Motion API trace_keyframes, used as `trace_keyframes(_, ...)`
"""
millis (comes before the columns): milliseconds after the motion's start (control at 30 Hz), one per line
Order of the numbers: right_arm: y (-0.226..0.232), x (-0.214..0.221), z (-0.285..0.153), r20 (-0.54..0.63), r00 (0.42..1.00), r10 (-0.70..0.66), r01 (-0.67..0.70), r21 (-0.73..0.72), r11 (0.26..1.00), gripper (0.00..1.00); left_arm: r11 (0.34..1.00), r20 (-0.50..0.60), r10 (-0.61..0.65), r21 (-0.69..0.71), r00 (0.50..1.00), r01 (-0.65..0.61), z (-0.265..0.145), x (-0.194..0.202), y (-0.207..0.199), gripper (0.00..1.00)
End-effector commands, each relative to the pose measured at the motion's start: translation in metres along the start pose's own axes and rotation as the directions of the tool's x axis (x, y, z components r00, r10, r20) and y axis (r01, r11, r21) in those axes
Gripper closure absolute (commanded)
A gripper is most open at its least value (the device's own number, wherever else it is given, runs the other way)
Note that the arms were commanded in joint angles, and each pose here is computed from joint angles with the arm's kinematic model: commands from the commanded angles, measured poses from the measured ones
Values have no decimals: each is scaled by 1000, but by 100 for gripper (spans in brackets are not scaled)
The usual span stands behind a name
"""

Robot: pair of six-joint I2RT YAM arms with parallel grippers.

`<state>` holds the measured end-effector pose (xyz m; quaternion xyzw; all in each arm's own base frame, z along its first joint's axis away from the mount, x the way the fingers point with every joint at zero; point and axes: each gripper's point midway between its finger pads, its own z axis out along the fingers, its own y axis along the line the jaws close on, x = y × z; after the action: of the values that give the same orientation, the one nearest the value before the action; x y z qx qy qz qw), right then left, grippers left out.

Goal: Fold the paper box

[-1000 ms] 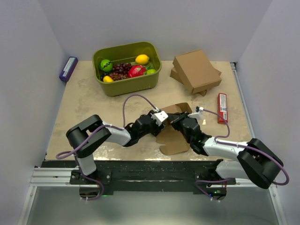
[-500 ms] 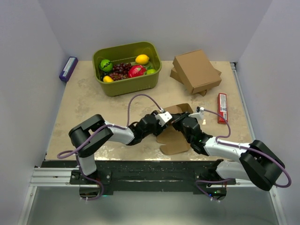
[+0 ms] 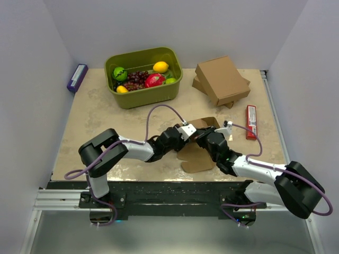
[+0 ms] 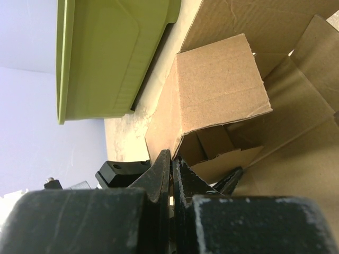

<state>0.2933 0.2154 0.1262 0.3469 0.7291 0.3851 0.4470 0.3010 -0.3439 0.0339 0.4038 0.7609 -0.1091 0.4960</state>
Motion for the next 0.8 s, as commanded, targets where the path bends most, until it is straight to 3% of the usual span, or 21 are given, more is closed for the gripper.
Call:
trace_keyframes(0,-26,1,0,18,999,-26,25,63,998,100,997,64,-69,-36,996,72,5,-29,5,45)
trace_keyframes(200,-32,0,2,34,999,-26,23,80,996,100,995,105,-102,26,989,100,-3,-36,-5,26)
trace_keyframes(367,-30,-2,2,44,999,-22,18,81,997,100,991,145,-117,77,982,107,-13,-43,-11,17)
trace_keyframes(567,-28,-5,1,52,998,-20,16,79,997,100,985,184,-134,131,974,111,-29,-48,-17,13)
trace_keyframes(767,-26,-8,-1,59,998,-13,9,71,997,100,960,199,-265,141,943,240,-41,-45,-14,15)
